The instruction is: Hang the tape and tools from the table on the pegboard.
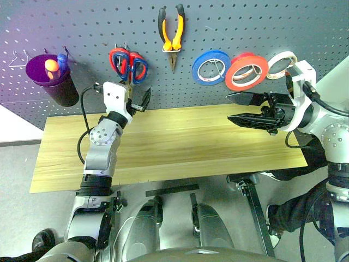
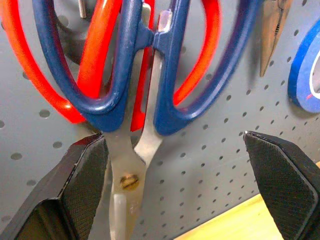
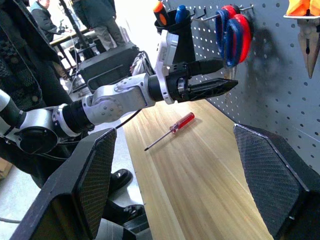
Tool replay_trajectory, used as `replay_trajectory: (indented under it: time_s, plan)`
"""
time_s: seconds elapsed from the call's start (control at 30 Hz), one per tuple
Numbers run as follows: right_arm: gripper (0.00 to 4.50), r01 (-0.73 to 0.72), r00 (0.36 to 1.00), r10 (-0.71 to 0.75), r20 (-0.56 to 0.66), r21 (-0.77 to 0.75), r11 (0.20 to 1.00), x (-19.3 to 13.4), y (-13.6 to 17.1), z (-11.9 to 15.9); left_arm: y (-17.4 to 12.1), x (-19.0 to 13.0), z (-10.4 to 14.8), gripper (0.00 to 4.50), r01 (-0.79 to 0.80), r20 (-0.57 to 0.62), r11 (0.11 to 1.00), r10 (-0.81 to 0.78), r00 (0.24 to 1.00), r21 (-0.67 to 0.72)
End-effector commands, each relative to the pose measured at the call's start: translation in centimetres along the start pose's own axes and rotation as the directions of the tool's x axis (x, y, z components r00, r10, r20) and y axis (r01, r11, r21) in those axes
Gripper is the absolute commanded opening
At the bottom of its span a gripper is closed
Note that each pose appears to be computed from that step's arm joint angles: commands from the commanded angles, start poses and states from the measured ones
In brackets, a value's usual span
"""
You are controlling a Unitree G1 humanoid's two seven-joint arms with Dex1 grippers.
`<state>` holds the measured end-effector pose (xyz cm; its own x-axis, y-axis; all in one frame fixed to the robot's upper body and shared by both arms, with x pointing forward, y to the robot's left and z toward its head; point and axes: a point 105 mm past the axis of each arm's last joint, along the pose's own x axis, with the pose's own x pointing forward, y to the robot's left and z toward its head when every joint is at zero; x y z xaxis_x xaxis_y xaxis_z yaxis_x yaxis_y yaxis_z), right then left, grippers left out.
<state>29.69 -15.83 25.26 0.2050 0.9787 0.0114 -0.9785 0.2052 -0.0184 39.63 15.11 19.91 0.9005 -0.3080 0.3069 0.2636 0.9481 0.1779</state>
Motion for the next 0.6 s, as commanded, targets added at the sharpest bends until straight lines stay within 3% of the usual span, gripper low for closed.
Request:
replay_trajectory:
  time_s: [0.03,0.3,0.6]
  plan:
    - [3.91,-0.01,1.0,0.011,0.02,-0.037,0.999,0.0,0.3,1.0,0.7,-0.4,0.6,4.46,-0.03,0.012,0.999,0.03,0.999,0.045]
    - [3.91,-0.075,0.995,0.076,0.059,-0.023,0.997,0.8,1.2,1.1,2.0,-3.3,-0.3,4.46,-0.071,-0.047,0.996,0.074,0.996,0.052]
    - [3.91,-0.195,0.978,0.194,0.073,-0.003,0.981,2.2,2.3,0.2,5.4,-10.6,-3.7,4.46,-0.274,-0.264,0.957,0.289,0.92,0.093]
